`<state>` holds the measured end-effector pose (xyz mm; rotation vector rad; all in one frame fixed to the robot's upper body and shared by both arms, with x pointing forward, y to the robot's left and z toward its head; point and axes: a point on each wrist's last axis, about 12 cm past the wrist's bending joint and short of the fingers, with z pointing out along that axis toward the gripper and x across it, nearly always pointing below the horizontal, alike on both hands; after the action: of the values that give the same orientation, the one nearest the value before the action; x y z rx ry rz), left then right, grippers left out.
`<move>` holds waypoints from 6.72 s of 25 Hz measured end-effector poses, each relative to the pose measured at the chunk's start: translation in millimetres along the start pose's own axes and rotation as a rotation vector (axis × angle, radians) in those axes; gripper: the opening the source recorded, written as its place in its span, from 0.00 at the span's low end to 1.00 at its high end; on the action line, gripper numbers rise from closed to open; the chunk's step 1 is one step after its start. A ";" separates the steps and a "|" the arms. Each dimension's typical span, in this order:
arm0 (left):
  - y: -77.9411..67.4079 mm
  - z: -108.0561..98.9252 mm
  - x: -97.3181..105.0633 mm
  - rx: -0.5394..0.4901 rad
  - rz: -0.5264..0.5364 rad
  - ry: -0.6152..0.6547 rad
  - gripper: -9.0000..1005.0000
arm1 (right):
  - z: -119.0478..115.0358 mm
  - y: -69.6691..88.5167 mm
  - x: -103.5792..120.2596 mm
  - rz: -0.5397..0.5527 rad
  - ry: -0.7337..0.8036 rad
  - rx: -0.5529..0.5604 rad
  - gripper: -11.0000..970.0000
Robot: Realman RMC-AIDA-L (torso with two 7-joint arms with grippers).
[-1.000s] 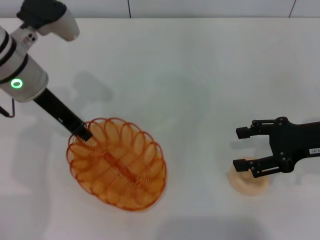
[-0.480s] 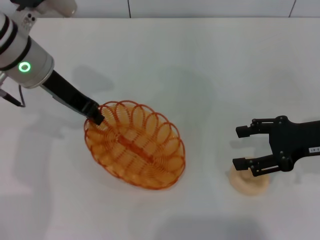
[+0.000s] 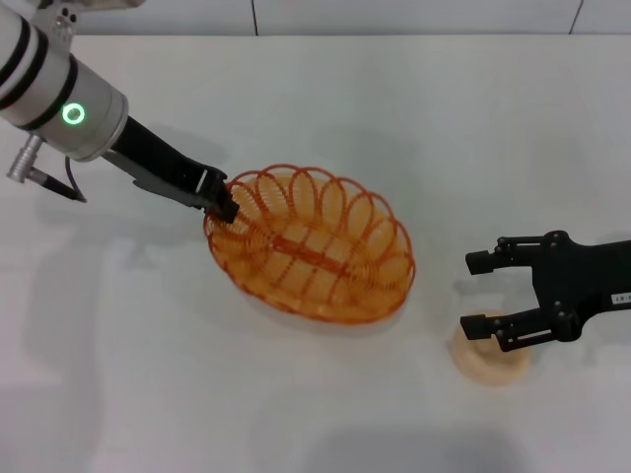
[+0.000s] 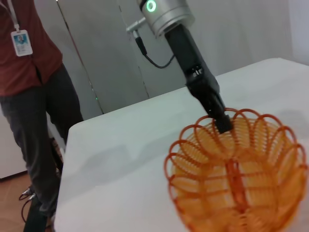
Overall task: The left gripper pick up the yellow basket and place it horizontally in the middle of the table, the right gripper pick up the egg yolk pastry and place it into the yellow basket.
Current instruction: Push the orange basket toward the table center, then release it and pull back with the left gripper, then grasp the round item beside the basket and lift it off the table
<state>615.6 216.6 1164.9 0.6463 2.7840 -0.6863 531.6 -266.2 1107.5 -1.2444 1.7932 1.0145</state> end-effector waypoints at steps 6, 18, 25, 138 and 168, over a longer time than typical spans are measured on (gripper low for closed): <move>7.0 2.3 4.9 -0.005 -0.129 -0.010 0.08 | -1.2 2.8 -1.4 -0.007 -0.001 -0.022 0.87; 6.4 24.0 9.0 0.043 -0.207 -0.044 0.08 | -1.6 4.1 -3.0 -0.009 -0.001 -0.041 0.87; 4.8 36.3 10.3 0.067 -0.208 -0.052 0.08 | -2.5 4.2 -3.1 -0.009 0.001 -0.044 0.87; -3.5 -6.9 42.5 0.328 0.643 -0.413 0.89 | -4.1 -1.1 24.6 0.134 0.196 0.109 0.25; 1.2 -12.0 51.1 0.319 0.625 -0.458 0.89 | -22.5 7.9 1.8 0.142 0.169 0.127 0.03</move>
<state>570.0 242.0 1160.0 1.1713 1.9175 -0.9801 520.8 -285.2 1117.2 -1.1667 2.0675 0.8781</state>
